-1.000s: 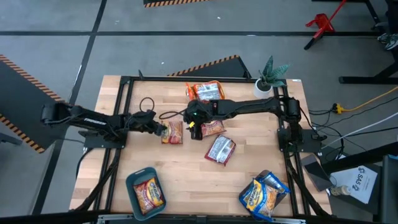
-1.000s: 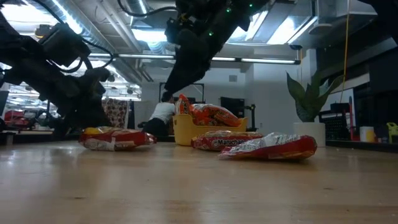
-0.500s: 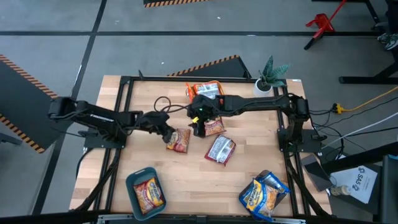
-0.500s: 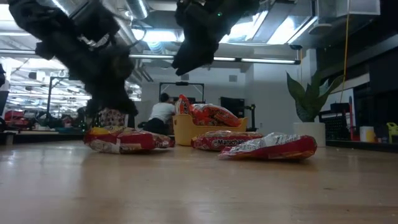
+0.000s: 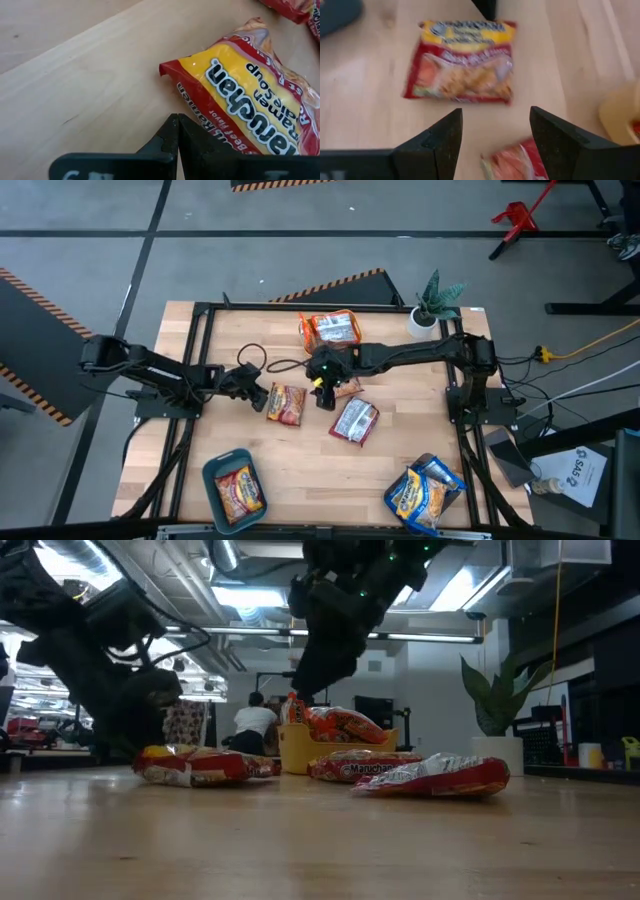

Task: Sort Maruchan noodles
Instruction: Put the red noodle pack into the blue bin

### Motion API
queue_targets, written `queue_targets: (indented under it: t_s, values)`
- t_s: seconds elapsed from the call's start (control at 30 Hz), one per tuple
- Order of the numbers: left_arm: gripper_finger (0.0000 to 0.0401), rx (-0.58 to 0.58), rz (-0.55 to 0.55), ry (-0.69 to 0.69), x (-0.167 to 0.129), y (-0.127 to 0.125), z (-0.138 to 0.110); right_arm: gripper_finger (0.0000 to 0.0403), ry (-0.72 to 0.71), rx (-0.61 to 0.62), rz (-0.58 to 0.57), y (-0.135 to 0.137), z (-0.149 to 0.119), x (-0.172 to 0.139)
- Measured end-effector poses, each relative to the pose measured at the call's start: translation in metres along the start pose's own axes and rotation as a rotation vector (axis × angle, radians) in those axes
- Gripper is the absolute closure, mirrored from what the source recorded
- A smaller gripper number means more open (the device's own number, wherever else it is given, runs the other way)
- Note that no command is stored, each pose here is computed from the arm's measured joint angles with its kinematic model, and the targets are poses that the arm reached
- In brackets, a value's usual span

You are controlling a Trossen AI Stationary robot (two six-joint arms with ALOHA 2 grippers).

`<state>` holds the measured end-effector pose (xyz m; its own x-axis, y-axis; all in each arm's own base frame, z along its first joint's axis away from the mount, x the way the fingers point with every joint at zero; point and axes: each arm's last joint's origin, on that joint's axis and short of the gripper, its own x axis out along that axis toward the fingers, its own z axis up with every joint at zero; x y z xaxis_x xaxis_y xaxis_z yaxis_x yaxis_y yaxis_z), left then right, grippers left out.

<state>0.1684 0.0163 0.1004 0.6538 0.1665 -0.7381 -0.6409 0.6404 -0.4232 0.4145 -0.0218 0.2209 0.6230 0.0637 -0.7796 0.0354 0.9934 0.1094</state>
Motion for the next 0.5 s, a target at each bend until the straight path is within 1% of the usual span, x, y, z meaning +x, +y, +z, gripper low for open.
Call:
queue_targets:
  t_s: [0.1,0.2,0.27,0.33,0.43,0.5]
  values:
    - [0.0401,0.009,-0.006,0.007,0.001,0.0,-0.001,0.0185,-0.06,-0.063,0.014,0.008,0.001,0.004]
    - [0.0401,-0.028,-0.046,0.002,-0.001,-0.002,0.001,0.0185,-0.047,-0.094,-0.045,0.013,-0.001,0.005]
    - [0.0401,-0.047,-0.094,0.003,-0.007,-0.005,0.003,0.0185,-0.042,-0.093,-0.06,0.015,-0.002,0.005]
    - [0.0401,-0.064,-0.154,-0.054,-0.015,-0.011,0.01,0.0185,-0.042,-0.089,-0.055,0.014,-0.002,0.005]
    - [0.0401,-0.019,-0.241,-0.146,-0.027,-0.019,0.018,0.0185,-0.046,-0.089,-0.039,0.014,-0.001,0.005]
    - [0.0401,0.019,-0.248,-0.193,-0.03,-0.022,0.019,0.0185,-0.045,-0.089,-0.038,0.014,-0.001,0.005]
